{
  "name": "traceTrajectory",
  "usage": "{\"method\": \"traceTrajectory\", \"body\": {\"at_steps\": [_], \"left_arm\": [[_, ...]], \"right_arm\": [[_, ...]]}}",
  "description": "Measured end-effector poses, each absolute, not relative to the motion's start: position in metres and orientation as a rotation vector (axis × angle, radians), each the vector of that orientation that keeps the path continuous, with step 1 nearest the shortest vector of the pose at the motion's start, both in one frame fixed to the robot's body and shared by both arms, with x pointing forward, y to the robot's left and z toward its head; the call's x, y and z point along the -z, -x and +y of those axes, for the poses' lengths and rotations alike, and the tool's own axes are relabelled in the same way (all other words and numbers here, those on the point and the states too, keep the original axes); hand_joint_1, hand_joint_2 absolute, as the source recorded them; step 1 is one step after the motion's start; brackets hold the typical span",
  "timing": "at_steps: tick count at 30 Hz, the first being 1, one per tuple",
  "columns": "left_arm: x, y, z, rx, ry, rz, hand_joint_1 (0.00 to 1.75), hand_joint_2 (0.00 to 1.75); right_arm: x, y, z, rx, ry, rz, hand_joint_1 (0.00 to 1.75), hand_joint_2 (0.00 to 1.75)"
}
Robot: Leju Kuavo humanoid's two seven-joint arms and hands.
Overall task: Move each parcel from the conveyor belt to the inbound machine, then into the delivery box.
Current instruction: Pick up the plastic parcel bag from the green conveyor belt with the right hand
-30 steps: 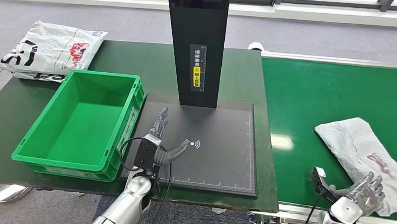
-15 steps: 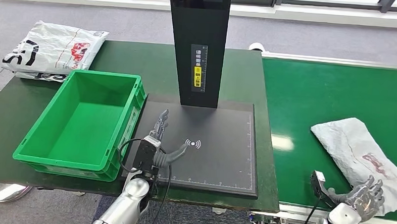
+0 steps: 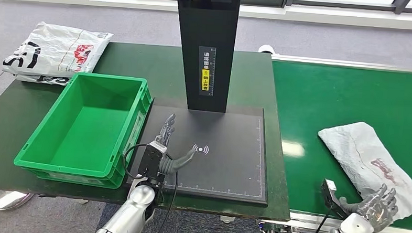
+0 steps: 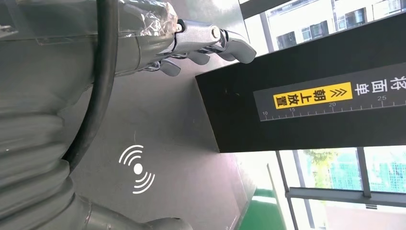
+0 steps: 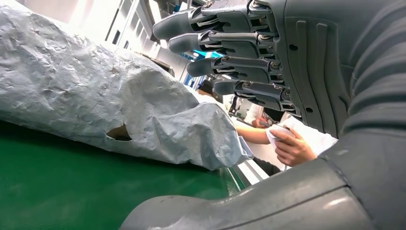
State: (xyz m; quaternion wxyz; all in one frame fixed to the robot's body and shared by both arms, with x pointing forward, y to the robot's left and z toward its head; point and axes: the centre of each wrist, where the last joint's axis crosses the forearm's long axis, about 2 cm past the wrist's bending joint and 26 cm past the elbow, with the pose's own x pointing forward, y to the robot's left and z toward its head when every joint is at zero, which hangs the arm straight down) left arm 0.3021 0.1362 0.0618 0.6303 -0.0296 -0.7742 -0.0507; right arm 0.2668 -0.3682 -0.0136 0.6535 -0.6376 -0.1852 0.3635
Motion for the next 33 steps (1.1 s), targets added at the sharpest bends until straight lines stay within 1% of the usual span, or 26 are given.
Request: {"method": "traceTrajectory", "body": {"at_steps": [25,29,33], "left_arm": [[-0.071,-0.313,0.133,0.139,0.107,-1.77,0.0,1.75],[-0.072,-0.315,0.132,0.143,0.111,-1.769,0.0,1.75],[-0.075,-0.319,0.129,0.146,0.122,-1.77,0.0,1.75]], "right_arm": [[0.014,-0.258,-0.377,-0.804,1.401,-0.338,0.0,1.75],[0.015,-0.257,-0.379,-0.818,1.349,-0.316,0.02,1.75],[0.013,-0.26,-0.385,-0.807,1.264,-0.302,1.75,1.75]]}}
